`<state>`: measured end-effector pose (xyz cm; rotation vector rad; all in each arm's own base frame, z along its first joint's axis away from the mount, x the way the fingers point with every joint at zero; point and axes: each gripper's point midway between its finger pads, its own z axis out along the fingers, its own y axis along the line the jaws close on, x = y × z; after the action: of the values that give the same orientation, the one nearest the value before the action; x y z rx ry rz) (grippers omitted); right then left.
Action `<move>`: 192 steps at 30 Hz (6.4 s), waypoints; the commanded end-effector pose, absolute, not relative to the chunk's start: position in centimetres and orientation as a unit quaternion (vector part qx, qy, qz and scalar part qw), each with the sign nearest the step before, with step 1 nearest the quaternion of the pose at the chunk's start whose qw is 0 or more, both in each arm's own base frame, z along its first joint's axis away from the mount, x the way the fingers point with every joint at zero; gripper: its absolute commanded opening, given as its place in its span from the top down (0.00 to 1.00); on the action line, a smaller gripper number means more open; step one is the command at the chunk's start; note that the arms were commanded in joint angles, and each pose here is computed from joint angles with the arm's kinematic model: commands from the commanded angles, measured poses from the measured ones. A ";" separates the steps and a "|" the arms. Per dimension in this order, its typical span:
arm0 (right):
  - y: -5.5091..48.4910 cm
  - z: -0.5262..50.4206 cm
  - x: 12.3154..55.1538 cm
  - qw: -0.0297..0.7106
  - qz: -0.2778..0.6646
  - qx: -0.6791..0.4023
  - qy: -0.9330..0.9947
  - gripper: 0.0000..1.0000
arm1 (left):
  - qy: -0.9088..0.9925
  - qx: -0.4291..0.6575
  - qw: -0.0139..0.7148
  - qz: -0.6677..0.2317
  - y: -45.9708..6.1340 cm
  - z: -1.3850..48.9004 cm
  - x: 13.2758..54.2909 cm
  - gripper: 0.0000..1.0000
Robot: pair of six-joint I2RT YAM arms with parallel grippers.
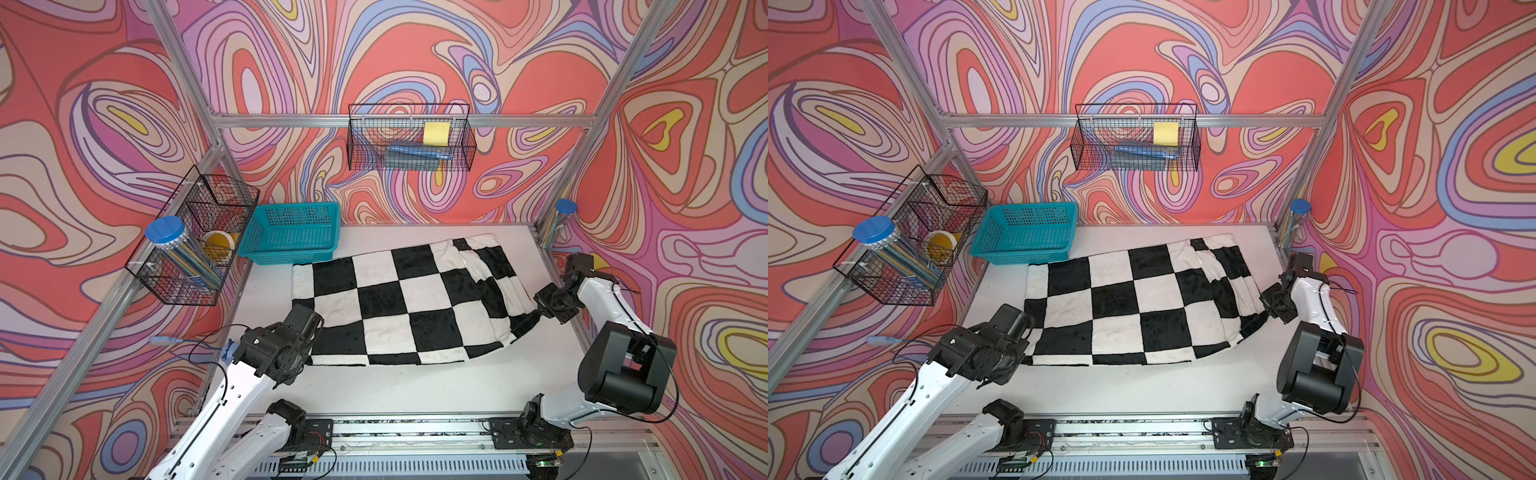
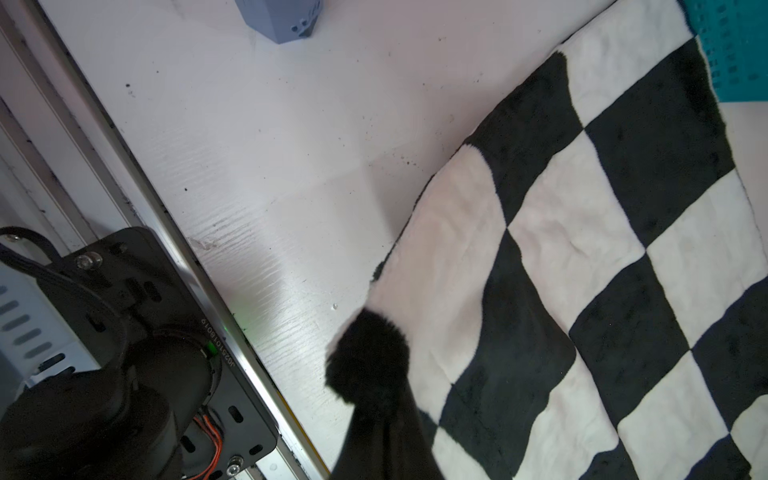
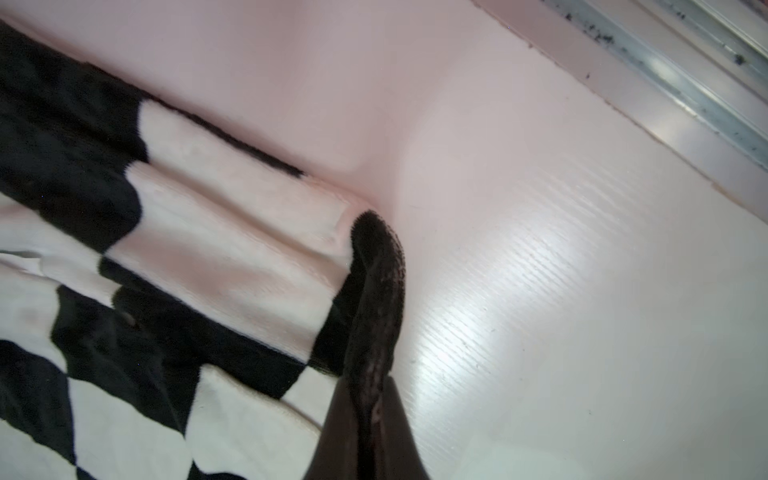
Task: Roll up the pillowcase
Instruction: Fold the pillowcase at the center of the board, then adjust the pillowcase at the center of the board.
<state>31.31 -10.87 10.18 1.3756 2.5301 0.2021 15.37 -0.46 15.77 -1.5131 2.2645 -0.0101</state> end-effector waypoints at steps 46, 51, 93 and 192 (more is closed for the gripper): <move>-10.8 9.9 62.0 0.249 0.209 0.466 0.823 1.00 | 0.789 -0.533 0.300 0.057 5.8 15.3 39.4 1.00; -10.8 9.7 63.2 0.258 0.225 0.471 0.813 1.00 | 0.788 -0.535 0.297 0.065 6.1 14.3 40.9 1.00; -9.9 8.3 66.5 0.290 0.279 0.481 0.779 0.38 | 0.789 -0.534 0.303 0.036 8.1 9.5 47.6 0.41; 8.5 0.2 52.6 0.064 0.148 0.240 0.957 0.96 | 0.991 0.018 -0.136 0.006 -18.2 -0.6 24.8 0.90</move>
<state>51.19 9.20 2.39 0.6927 2.8753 0.5129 27.96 -16.26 1.62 0.0552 3.2961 0.1179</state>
